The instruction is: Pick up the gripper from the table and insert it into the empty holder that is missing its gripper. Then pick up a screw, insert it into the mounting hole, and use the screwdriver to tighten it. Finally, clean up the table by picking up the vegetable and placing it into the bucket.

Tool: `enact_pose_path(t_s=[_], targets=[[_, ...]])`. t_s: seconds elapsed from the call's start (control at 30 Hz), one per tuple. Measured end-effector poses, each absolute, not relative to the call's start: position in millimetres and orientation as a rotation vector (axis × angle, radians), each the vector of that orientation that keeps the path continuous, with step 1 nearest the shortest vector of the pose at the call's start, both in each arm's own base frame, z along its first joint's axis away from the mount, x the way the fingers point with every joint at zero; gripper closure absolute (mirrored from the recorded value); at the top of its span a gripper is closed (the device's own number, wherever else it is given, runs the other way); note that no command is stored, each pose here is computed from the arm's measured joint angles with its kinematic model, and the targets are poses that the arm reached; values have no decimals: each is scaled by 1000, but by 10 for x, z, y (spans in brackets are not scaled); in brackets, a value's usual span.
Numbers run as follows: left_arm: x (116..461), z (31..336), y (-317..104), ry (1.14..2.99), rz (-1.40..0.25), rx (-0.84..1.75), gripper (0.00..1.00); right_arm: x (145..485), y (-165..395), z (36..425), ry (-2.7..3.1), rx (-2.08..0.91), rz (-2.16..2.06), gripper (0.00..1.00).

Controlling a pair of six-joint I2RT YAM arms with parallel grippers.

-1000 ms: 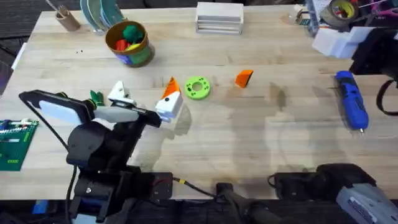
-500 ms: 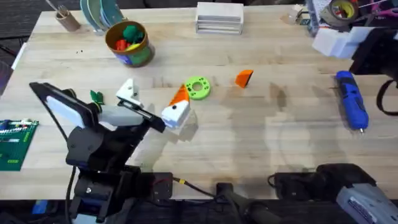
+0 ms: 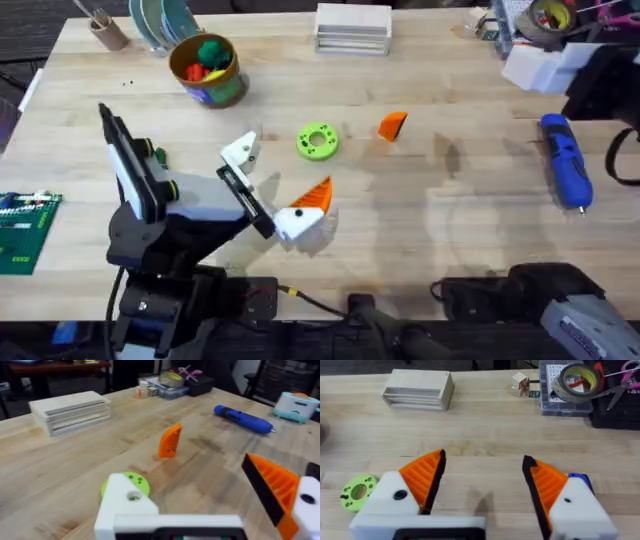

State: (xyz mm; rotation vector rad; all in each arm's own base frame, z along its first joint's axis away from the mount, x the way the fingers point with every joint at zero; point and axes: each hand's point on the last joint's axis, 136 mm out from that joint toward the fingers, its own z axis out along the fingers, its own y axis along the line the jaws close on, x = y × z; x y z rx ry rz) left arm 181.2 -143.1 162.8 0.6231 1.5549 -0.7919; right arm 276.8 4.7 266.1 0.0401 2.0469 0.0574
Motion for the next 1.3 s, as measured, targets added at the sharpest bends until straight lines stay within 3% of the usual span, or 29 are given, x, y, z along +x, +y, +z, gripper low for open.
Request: enact_pose_path(t_s=[0.63, 1.0, 1.3], targets=[[1715, 1622, -1503, 1529, -826, 699, 9, 2870, 226, 2642, 2054, 30, 187, 8], [1711, 1621, -1506, 1529, -829, 701, 8, 3059, 1213, 2007, 2289, -498, 209, 10], [1710, 1621, -1506, 1529, -829, 701, 8, 3135, 1377, 1462, 2420, -670, 52, 10]])
